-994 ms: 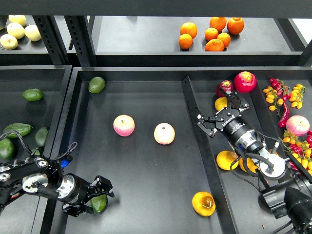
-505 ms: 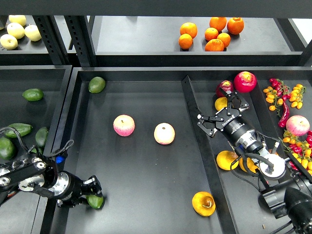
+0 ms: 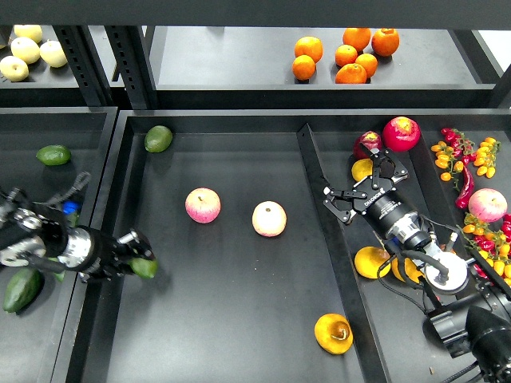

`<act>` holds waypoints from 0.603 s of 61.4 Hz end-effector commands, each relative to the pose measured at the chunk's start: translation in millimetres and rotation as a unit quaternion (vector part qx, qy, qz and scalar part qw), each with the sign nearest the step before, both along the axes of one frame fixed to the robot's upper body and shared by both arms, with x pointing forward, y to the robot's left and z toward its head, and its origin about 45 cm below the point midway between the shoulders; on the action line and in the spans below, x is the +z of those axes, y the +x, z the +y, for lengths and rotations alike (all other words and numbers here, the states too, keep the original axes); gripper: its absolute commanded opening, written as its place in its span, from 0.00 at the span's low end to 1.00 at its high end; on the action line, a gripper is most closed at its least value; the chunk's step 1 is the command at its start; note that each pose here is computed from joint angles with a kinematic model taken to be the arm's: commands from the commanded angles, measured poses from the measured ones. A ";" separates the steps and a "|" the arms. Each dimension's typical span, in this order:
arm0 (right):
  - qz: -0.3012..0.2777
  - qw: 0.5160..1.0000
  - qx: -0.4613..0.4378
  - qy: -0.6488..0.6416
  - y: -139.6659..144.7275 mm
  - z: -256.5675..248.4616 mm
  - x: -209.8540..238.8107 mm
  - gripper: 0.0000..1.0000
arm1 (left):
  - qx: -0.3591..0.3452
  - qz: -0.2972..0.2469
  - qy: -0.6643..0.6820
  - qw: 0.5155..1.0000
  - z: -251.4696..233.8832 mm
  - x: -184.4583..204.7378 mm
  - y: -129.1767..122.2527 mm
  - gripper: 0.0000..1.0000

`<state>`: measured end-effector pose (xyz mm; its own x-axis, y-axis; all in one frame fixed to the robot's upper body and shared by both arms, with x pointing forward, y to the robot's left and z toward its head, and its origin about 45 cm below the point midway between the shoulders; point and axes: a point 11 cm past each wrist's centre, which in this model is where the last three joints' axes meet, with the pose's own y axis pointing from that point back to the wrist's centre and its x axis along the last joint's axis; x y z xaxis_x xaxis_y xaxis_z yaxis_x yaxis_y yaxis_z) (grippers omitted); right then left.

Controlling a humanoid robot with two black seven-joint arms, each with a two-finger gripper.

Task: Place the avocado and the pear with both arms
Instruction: 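Lift the avocado and carry it into the avocado bin beside the left arm, then lower the avocado among the other avocados and open the left gripper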

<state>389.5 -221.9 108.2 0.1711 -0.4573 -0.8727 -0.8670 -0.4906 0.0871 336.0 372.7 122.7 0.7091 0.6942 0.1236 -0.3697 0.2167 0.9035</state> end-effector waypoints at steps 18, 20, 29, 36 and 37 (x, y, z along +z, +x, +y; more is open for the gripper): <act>0.000 1.000 0.001 0.000 -0.3 0.6 -0.1 1.00 | 0.073 -0.019 0.018 0.997 62.8 28.5 -2.0 0.33; 0.001 1.000 0.001 0.000 -0.5 0.3 -0.6 1.00 | 0.076 -0.019 0.021 0.997 66.4 29.1 -2.7 0.33; 0.000 1.000 0.001 0.000 -0.3 0.6 -0.1 1.00 | 0.093 -0.011 0.031 0.995 81.2 26.7 -9.6 0.33; 0.002 1.000 0.001 0.000 -1.3 0.2 -1.3 1.00 | 0.116 -0.004 0.034 0.993 96.0 24.3 -16.6 0.34; 0.002 1.000 0.001 0.000 -1.3 0.2 -1.3 1.00 | 0.117 -0.004 0.034 0.992 97.1 24.6 -16.8 0.34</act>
<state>388.7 -221.5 107.5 0.1707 -0.4574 -0.8727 -0.8655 -0.4929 0.0890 325.5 456.8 149.3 0.5572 0.8099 0.1834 -0.4182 0.0829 0.9045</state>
